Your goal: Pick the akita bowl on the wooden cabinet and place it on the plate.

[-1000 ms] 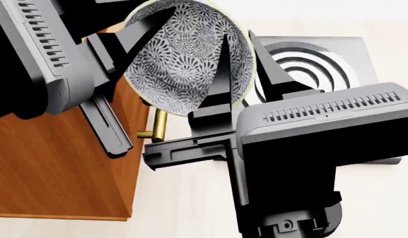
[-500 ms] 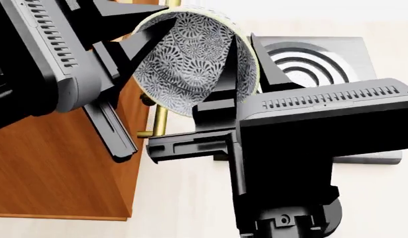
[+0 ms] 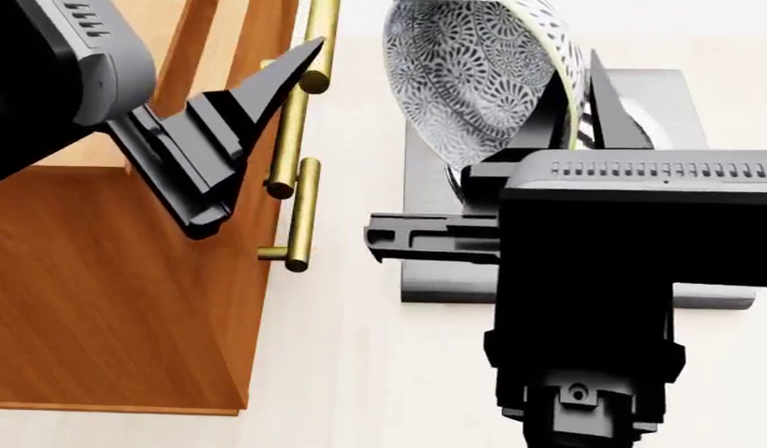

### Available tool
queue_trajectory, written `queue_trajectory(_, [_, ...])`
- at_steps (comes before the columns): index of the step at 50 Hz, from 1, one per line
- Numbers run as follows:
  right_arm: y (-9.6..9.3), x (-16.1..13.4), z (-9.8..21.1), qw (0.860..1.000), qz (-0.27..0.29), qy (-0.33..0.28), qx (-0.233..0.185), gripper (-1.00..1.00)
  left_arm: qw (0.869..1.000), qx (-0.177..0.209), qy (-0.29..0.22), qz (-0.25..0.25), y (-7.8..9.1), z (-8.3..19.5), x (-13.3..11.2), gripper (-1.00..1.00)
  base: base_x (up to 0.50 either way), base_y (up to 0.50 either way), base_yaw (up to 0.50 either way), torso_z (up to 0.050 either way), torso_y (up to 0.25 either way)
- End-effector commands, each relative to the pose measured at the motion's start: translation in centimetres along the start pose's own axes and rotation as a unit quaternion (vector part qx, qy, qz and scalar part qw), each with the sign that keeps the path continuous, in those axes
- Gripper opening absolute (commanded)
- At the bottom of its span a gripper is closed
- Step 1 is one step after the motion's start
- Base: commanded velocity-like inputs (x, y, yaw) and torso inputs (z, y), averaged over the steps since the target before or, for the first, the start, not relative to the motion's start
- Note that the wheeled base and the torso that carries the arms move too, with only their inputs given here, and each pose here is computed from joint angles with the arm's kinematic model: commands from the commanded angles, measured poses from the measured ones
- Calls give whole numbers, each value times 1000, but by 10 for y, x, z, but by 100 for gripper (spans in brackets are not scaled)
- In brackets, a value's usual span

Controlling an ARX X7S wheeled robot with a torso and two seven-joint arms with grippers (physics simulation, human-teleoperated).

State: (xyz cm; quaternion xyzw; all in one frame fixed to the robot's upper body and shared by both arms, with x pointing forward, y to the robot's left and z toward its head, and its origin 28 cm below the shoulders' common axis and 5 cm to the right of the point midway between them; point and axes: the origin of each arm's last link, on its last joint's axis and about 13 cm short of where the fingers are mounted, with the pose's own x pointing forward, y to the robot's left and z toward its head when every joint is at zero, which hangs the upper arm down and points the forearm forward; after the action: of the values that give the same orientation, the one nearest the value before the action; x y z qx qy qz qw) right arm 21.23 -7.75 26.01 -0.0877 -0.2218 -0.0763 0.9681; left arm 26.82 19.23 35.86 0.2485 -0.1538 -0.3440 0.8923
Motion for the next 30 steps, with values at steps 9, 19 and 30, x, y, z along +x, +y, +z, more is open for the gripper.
queue_trajectory(9, [-17, -5, 1, 999, -52, -5, 5, -100, 997, -4, -33, 66, 2, 10, -6, 100, 0, 0, 0, 0, 1])
queue_trajectory(19, [-23, -12, 0, 998, -63, -3, -1, -100, 992, -17, -52, 111, 2, 17, -20, 100, 0, 0, 0, 0, 0])
queue_trajectory(30, [-29, -19, 0, 997, -73, -6, -8, -100, 987, -40, -62, 143, 5, 16, -35, 100, 0, 0, 0, 1, 0])
